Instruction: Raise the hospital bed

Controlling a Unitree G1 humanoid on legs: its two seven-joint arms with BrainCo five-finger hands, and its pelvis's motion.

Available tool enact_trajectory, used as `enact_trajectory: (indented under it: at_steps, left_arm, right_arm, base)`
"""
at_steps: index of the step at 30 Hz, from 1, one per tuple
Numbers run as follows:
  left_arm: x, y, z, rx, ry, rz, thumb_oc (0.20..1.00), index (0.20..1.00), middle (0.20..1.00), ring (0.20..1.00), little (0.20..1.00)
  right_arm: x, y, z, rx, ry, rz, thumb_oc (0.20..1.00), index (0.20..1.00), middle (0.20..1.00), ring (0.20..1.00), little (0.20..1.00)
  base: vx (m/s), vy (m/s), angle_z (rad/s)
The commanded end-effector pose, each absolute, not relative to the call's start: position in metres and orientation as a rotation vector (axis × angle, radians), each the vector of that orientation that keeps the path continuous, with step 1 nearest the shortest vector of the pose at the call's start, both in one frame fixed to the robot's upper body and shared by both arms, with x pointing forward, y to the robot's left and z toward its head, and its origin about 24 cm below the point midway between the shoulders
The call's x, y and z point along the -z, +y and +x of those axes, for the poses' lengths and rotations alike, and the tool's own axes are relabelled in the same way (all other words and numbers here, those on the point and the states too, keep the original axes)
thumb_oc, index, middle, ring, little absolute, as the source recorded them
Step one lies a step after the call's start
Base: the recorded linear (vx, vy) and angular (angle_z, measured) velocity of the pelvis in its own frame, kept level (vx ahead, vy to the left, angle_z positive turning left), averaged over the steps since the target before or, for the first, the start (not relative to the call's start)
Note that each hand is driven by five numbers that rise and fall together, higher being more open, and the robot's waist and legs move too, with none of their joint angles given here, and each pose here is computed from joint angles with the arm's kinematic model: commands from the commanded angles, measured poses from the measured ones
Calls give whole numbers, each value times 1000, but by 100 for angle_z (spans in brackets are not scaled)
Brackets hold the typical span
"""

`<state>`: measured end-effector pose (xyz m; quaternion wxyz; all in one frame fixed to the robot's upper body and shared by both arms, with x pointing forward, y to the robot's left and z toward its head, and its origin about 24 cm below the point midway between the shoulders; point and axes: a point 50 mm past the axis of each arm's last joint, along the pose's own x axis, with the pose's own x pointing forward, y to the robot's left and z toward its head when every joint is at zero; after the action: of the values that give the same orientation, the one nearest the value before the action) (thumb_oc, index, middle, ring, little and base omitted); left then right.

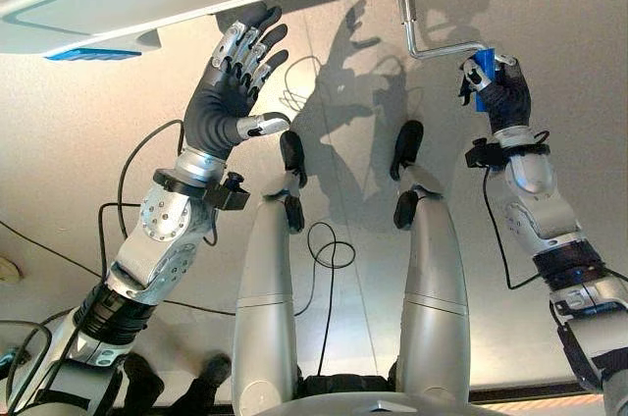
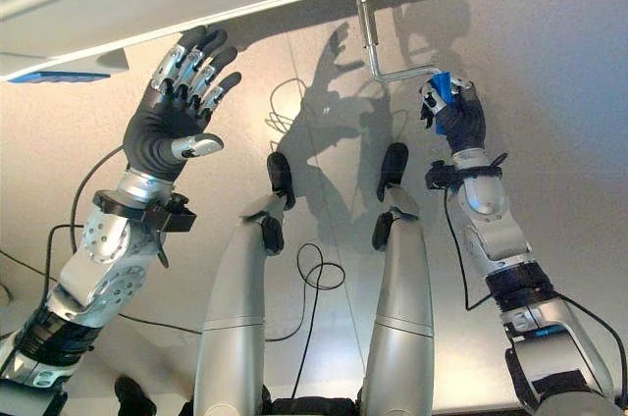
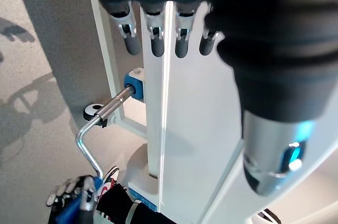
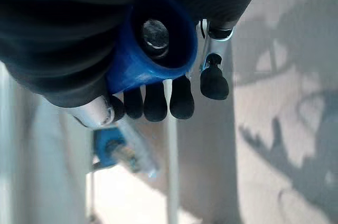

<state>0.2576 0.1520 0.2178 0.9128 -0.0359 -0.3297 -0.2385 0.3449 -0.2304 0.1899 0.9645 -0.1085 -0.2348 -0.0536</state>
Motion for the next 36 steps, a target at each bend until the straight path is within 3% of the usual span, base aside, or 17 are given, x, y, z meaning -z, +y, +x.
enact_trajectory:
  at_steps: [1, 11, 21, 30, 31, 36]
  left_arm:
    - [-234, 142, 233, 581, -815, -162, 1000, 1000, 1000, 1000, 1000]
    - [-230, 126, 234, 666, -776, -145, 1000, 1000, 1000, 1000, 1000]
    - [-228, 110, 240, 720, -754, -149, 1000, 1000, 1000, 1000, 1000]
    - [-233, 102, 242, 725, -781, -181, 1000, 1000, 1000, 1000, 1000]
    - [-233, 102, 243, 715, -781, -197, 1000, 1000, 1000, 1000, 1000]
    - [-233, 103, 243, 683, -784, -215, 1000, 1000, 1000, 1000, 1000]
  right_arm:
    - [-247, -269, 340, 326, -650, -236, 200, 200, 200, 200, 200]
    - [-211, -309, 379, 447, -215, -509, 200, 200, 200, 200, 200]
    - [-172, -322, 382, 491, 81, -572, 200, 200, 200, 200, 200]
    - [-131, -301, 384, 371, 236, -705, 200, 200, 200, 200, 200]
    - [-110, -277, 387, 266, 283, -738, 200, 200, 200, 200, 200]
    - [-95, -235, 394, 125, 273, -768, 200, 200, 200, 200, 200]
  base:
    - [0, 0, 0]
    - [-2, 3, 1]
    - [-2, 25, 5]
    - [4, 22, 2]
    - [0, 0, 0]
    - [0, 0, 0]
